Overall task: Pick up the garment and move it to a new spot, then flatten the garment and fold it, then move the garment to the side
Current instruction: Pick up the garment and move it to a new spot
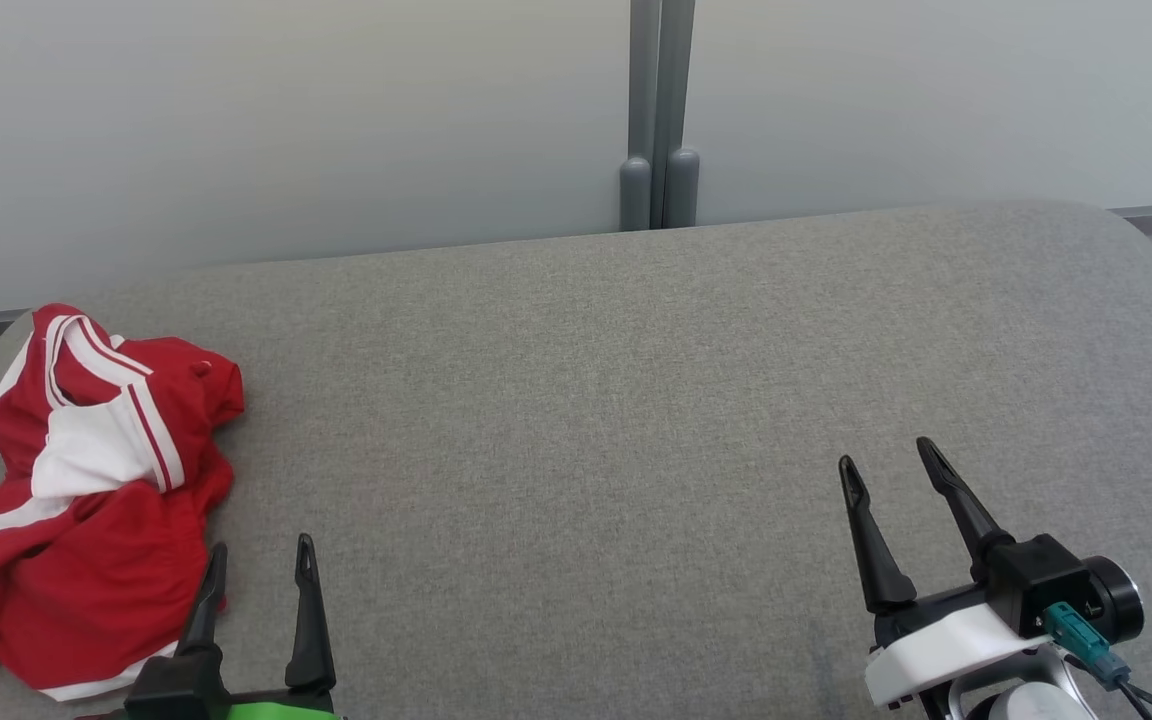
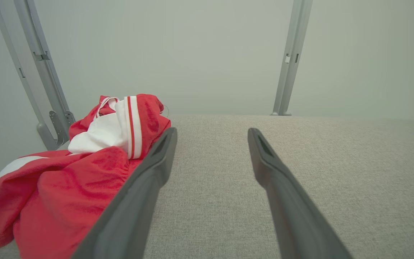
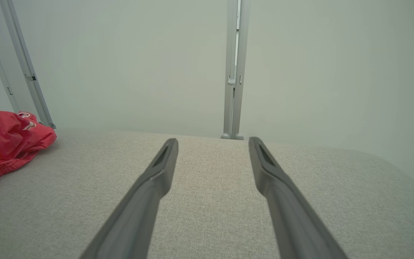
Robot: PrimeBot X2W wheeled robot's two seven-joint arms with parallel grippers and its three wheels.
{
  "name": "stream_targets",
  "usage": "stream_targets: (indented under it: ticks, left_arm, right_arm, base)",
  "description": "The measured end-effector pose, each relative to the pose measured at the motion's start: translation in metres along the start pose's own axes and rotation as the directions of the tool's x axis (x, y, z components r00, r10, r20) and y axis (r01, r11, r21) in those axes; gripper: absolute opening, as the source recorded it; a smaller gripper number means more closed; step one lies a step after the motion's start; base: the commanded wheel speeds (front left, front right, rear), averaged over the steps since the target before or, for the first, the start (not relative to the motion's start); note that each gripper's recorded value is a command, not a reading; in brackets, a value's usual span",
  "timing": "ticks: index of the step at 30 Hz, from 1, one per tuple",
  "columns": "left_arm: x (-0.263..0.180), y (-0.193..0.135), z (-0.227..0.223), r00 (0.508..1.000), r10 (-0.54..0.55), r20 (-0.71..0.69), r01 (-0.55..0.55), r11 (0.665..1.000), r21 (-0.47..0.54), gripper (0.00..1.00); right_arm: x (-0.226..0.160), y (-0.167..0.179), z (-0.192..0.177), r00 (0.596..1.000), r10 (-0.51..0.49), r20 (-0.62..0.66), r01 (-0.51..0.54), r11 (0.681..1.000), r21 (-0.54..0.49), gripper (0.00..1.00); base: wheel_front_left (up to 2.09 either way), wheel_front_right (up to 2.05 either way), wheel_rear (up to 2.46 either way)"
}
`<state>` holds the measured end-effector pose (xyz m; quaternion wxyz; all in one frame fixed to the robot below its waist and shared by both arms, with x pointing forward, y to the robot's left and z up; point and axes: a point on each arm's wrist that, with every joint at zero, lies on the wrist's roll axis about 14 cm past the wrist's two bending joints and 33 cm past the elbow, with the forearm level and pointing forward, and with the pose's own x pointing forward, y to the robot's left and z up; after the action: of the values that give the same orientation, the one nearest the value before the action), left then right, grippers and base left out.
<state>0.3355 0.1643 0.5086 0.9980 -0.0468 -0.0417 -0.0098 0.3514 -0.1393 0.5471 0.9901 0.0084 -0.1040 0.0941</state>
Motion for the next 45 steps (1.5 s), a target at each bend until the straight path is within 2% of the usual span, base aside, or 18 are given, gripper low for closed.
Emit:
stream_targets:
  ticks: [13,20,25,30,37,45]
  left_arm:
    - [-0.002,0.007,0.001,1.0,0.021,0.001,-0.021,1.0,-0.004,1.0]
    - [-0.011,0.024,0.005,0.997,0.076,0.01,-0.076,0.997,-0.001,1.0]
    - [-0.027,0.049,0.009,0.987,0.16,0.021,-0.161,0.987,0.01,1.0]
    - [-0.048,0.076,0.014,0.967,0.251,0.032,-0.252,0.968,0.019,1.0]
    - [-0.087,0.111,0.019,0.92,0.389,0.039,-0.39,0.92,0.021,1.0]
    - [-0.117,0.129,0.02,0.875,0.482,0.038,-0.483,0.875,0.016,1.0]
  right_arm:
    - [0.002,0.003,-0.002,1.0,0.011,-0.006,-0.011,1.0,-0.004,1.0]
    - [0.01,0.022,-0.005,0.997,0.071,-0.01,-0.071,0.997,0.008,1.0]
    - [0.022,0.048,-0.007,0.988,0.155,-0.009,-0.155,0.987,0.029,1.0]
    - [0.034,0.077,-0.01,0.97,0.242,-0.009,-0.242,0.969,0.043,1.0]
    - [0.048,0.121,-0.013,0.931,0.366,-0.005,-0.365,0.929,0.066,1.0]
    - [0.055,0.158,-0.018,0.885,0.465,-0.006,-0.463,0.882,0.088,1.0]
  base:
    - [0.0,0.0,0.0]
    - [0.0,0.0,0.0]
    - [0.0,0.0,0.0]
    - [0.0,0.0,0.0]
    - [0.0,0.0,0.0]
    - [0.0,0.0,0.0]
